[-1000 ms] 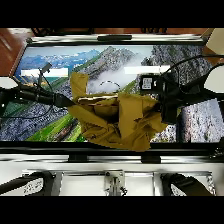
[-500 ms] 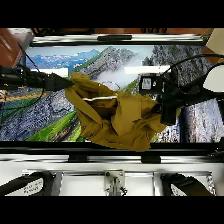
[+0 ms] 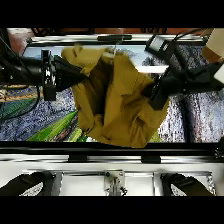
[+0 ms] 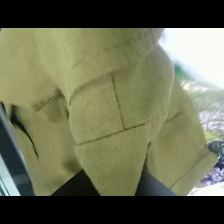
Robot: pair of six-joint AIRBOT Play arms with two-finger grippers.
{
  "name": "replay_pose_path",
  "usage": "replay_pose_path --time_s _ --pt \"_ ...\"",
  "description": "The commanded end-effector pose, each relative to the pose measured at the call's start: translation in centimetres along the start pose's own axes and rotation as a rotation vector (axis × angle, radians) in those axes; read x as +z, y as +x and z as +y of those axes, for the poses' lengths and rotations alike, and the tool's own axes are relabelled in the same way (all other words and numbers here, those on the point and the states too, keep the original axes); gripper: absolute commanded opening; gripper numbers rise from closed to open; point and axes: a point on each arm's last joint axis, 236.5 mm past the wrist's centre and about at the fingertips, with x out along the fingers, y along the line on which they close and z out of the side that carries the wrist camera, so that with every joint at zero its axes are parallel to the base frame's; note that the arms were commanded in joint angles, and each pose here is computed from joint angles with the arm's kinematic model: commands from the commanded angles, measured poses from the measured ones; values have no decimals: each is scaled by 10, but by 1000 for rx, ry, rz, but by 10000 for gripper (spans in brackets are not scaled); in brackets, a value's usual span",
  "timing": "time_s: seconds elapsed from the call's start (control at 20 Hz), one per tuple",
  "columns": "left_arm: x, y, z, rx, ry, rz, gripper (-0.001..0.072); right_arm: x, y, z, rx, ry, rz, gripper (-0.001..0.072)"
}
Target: Fold the shirts.
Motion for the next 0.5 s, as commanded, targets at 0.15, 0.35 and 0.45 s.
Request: replay_pose_path --time_s 0.15,0.35,0.45 --pt "-29 -4 18 147 -48 146 45 41 -46 -2 -70 194 -145 54" --pt "-18 1 24 166 -60 99 420 49 -60 11 -44 250 -191 54" --pt "7 -3 37 230 -44 -6 571 47 -64 9 -63 297 -189 54"
